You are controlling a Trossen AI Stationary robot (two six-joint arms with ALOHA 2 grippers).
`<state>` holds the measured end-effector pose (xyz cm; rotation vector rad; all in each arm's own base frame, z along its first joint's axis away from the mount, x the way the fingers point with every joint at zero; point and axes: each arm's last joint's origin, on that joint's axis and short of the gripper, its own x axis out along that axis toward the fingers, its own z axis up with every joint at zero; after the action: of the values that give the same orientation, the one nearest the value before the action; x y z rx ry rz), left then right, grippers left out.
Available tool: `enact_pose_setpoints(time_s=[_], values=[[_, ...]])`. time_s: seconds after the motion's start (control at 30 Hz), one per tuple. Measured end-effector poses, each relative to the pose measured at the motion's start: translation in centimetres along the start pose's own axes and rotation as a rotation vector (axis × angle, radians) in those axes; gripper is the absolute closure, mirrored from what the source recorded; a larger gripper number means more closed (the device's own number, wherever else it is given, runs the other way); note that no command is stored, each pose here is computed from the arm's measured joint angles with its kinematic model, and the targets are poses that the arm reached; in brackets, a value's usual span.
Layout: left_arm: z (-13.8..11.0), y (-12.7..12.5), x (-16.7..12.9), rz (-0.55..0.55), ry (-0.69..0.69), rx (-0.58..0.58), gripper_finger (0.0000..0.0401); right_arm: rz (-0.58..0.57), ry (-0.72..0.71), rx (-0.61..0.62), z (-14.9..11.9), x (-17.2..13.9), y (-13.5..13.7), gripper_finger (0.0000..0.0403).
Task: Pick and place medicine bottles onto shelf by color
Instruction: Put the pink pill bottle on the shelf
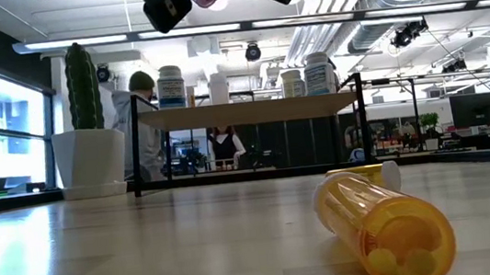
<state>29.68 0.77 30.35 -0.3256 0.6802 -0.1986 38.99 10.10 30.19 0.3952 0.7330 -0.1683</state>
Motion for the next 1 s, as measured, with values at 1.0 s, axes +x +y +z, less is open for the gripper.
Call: enact_pose_setpoints(time_s=[1.0], values=[[-0.2, 0.5, -0.2, 0.047, 0.021, 0.059, 0.0288, 0.051, -0.003, 0.048, 1.1, -1.8, -0.8, 0.0214]])
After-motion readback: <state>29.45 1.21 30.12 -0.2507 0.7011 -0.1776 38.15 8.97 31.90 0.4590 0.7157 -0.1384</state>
